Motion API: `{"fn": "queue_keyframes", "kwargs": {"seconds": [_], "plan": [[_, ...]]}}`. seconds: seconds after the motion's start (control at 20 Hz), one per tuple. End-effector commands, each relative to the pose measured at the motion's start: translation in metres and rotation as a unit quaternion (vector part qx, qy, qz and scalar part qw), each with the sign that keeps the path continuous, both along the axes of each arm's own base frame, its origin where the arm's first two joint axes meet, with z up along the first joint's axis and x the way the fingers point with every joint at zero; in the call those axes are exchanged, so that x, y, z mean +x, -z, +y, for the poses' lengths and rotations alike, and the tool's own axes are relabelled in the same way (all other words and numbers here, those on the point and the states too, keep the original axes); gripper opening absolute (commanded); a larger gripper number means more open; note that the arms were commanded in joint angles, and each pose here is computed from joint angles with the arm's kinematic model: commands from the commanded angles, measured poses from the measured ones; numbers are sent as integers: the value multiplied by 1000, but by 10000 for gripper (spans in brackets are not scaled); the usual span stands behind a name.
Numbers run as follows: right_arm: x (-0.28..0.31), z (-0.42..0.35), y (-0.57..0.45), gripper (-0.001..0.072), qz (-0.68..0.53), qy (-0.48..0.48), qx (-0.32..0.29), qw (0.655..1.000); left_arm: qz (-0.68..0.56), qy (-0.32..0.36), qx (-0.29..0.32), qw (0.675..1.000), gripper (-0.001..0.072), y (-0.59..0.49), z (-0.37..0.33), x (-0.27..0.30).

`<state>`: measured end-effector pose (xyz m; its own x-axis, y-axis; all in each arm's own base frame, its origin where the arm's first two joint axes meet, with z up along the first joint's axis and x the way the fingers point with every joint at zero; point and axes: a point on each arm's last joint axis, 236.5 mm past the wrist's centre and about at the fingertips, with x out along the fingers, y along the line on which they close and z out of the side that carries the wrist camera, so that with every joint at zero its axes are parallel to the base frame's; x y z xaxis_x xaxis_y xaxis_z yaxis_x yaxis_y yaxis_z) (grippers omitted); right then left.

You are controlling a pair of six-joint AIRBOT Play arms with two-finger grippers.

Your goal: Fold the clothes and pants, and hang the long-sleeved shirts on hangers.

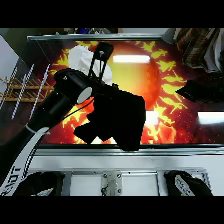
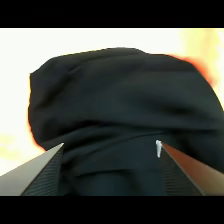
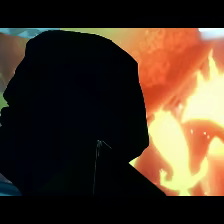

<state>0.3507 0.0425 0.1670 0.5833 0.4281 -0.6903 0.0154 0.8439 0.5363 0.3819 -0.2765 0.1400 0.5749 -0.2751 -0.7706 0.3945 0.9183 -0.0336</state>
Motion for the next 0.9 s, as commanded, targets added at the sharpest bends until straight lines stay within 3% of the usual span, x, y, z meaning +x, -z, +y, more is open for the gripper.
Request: {"fn": "queue_keyframes", "kwargs": {"seconds": [0.0,0.2,0.35,0.6,0.65,0.7,0.75,0.85], "plan": [[0,-1,-1,21,-1,1,-1,1000,107,-85,-48,989,620,57,40,11],[0,-1,-1,21,-1,1,-1,1000,269,-119,-192,936,620,129,47,-21],[0,-2,0,21,0,2,-2,1000,297,-67,-288,908,618,133,15,-38],[-1,-2,6,20,7,2,0,1000,295,-54,-284,911,605,149,-7,-54],[-2,-1,11,21,13,2,2,1000,288,-53,-286,912,465,146,-10,-51],[-5,-1,21,21,26,2,3,1000,278,-51,-288,915,178,141,-12,-47],[-9,0,33,20,40,1,4,999,268,-51,-292,917,24,136,-12,-41],[-21,4,69,20,78,-14,-11,997,247,-53,-300,920,20,119,-4,-23]]}}
